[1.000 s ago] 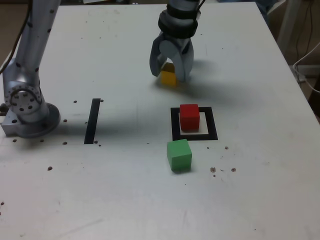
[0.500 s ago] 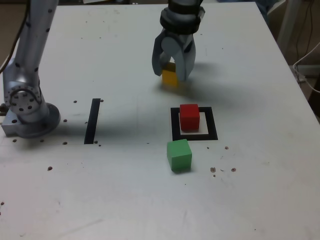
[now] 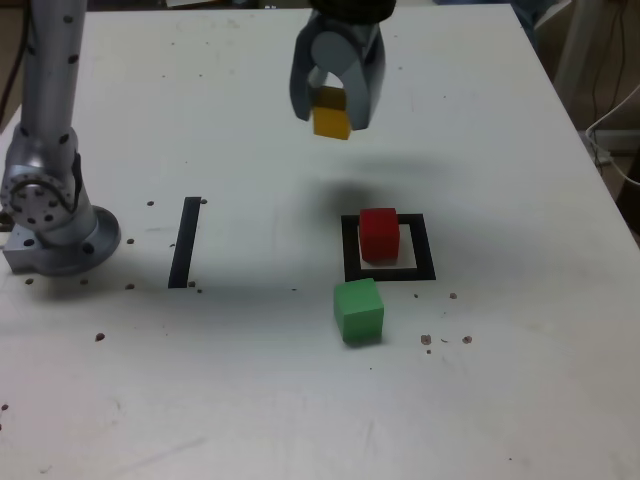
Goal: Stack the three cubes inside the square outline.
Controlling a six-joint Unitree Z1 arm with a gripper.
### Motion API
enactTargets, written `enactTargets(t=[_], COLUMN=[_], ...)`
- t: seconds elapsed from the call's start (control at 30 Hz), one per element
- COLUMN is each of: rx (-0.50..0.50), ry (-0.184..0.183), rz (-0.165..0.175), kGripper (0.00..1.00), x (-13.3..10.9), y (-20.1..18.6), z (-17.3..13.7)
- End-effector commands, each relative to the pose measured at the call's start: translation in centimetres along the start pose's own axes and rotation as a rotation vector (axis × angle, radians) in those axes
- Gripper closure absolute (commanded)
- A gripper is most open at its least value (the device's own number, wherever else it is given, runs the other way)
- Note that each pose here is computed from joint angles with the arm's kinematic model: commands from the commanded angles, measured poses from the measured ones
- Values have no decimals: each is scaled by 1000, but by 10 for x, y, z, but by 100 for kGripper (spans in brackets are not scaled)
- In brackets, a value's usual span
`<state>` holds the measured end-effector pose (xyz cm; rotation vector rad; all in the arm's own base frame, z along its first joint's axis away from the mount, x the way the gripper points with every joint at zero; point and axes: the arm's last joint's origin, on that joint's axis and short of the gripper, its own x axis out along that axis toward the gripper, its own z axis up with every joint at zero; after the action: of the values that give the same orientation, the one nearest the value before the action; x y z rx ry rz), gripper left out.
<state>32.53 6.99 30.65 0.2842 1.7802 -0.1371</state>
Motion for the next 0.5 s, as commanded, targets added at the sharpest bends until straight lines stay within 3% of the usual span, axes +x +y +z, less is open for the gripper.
enactTargets(t=[0.0,0.27,0.47], rx=[-15,-107,-163], ry=[2,-19,-29], rz=[8,5,-11], kGripper=[89,89,89], x=[-10,-30,-30], y=[-11,-47,-56], z=[-2,-3,2])
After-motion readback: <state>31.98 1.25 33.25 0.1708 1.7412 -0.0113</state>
